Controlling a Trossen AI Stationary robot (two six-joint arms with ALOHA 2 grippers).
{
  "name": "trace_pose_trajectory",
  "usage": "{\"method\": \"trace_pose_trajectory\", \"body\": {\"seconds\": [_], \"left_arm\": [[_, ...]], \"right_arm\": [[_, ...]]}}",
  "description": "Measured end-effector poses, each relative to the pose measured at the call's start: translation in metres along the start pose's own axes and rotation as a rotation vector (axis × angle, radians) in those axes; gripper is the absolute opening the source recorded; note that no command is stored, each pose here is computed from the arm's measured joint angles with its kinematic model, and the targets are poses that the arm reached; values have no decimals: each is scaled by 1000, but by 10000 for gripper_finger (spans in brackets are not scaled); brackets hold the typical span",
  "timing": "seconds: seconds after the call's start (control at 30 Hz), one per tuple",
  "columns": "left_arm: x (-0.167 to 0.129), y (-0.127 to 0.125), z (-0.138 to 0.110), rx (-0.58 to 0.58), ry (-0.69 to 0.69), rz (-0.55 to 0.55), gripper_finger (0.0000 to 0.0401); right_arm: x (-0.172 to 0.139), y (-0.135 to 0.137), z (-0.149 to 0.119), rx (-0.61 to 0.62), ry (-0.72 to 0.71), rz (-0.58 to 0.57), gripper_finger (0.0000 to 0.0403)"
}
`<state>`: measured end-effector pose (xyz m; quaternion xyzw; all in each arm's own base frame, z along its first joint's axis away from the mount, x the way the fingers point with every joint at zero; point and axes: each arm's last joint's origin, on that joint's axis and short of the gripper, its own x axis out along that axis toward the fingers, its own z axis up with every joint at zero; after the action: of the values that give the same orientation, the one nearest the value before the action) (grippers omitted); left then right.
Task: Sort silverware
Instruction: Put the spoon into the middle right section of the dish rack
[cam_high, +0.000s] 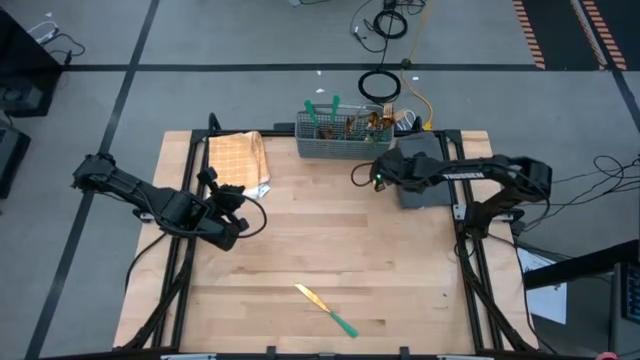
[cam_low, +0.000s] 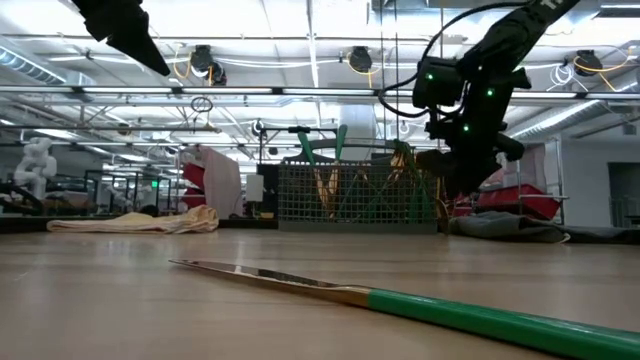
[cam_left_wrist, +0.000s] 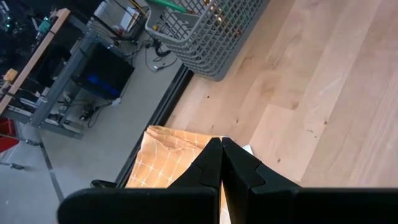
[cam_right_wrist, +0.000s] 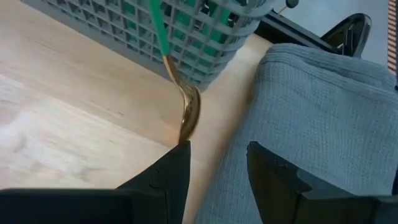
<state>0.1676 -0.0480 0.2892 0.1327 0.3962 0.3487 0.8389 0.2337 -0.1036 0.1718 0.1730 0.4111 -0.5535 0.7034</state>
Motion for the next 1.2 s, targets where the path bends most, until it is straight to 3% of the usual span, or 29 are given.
{"method": "trace_pose_trajectory", "body": {"seconds": [0.37, 0.47, 0.6, 0.7, 1.07, 1.2], "left_arm": [[0, 0, 0, 3, 1, 1, 8], [0, 0, 0, 3, 1, 1, 8], [0, 0, 0, 3, 1, 2, 8], [0, 0, 0, 2, 1, 1, 8], [0, 0, 0, 2, 7, -6, 8], [0, 0, 0, 2, 8, -10, 8]], "right_arm": [[21, 8, -7, -30, 60, -27, 139], [31, 8, -8, -28, 75, -53, 108], [42, 13, -10, -62, 79, -67, 21], [40, 19, -13, -87, 58, -60, 4], [-4, 20, -21, -137, 36, 19, 2], [-11, 17, -20, -106, 38, 35, 25]]}}
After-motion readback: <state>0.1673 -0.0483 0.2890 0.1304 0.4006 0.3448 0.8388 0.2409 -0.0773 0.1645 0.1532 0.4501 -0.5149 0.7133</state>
